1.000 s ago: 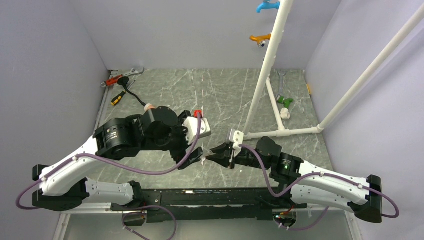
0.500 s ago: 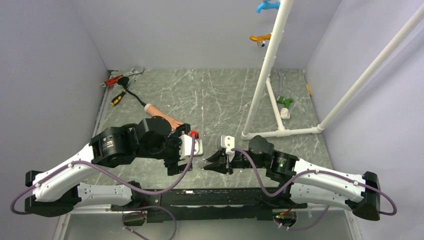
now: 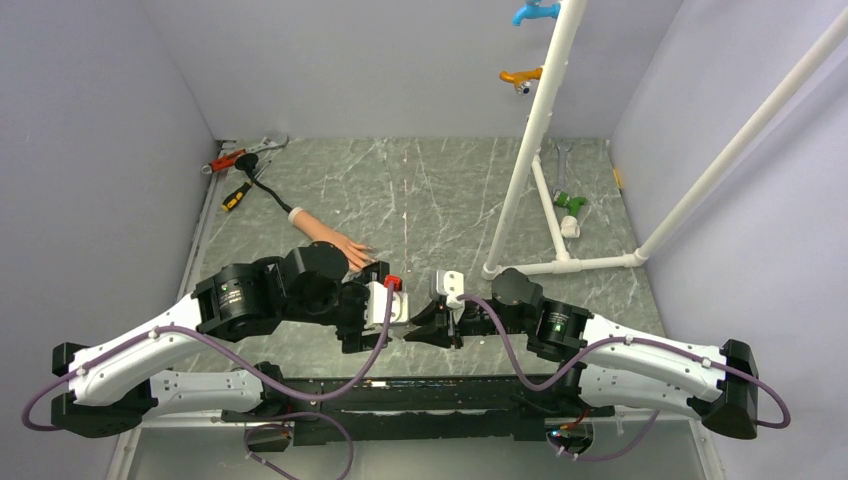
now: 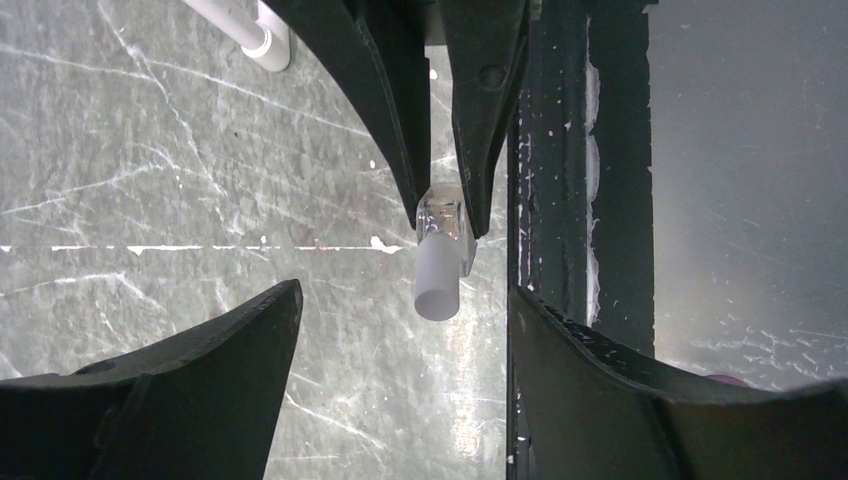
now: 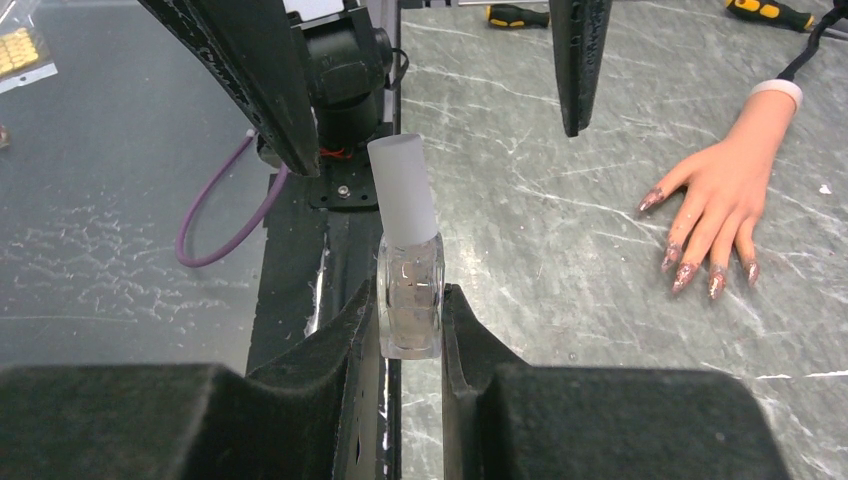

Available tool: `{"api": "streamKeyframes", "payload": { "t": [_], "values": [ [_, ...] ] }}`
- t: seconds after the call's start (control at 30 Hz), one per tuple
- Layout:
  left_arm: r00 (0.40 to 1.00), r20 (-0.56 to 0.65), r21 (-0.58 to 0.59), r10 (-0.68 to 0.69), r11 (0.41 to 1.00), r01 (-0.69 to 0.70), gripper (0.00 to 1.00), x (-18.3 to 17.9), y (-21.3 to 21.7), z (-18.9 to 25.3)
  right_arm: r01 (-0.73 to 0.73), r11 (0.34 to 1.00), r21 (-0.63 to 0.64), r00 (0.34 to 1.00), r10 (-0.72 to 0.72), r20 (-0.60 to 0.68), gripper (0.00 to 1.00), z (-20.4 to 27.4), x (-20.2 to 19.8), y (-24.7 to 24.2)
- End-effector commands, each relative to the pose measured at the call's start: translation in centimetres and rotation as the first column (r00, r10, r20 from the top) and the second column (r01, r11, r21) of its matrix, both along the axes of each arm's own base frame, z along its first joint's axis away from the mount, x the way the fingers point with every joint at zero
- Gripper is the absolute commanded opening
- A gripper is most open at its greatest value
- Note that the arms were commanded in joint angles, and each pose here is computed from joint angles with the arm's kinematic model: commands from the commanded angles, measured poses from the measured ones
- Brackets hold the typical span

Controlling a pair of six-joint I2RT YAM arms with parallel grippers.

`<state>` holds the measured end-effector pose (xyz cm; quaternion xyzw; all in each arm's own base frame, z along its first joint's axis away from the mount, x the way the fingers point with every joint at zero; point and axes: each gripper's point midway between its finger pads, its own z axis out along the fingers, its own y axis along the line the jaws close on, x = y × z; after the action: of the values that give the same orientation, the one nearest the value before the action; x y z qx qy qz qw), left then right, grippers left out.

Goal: Paint the nails
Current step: Unscrew the nail polish bottle.

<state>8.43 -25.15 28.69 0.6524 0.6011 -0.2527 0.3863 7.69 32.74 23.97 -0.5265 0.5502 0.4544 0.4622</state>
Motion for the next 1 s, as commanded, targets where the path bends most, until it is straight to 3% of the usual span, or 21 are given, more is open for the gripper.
{"api": "streamKeyframes", "payload": {
  "t": [0.0,0.73,0.97],
  "values": [
    [0.999,0.010,-0.063,-0.043,0.997,0.043,0.75,-0.3,-1.1,1.0,-0.010,0.994,0.110,0.999,0.005,0.046,0.00,3.9,0.2,0.5],
    [0.998,-0.031,-0.079,-0.057,0.995,0.054,0.59,-0.7,-2.1,0.2,0.008,0.989,0.146,0.999,-0.014,0.041,0.00,4.6,0.5,0.3],
    [0.999,-0.031,-0.090,-0.043,0.995,0.040,0.47,-0.5,-2.3,0.2,0.007,0.989,0.151,0.999,-0.013,0.041,0.00,4.7,0.5,0.3]
  ]
}}
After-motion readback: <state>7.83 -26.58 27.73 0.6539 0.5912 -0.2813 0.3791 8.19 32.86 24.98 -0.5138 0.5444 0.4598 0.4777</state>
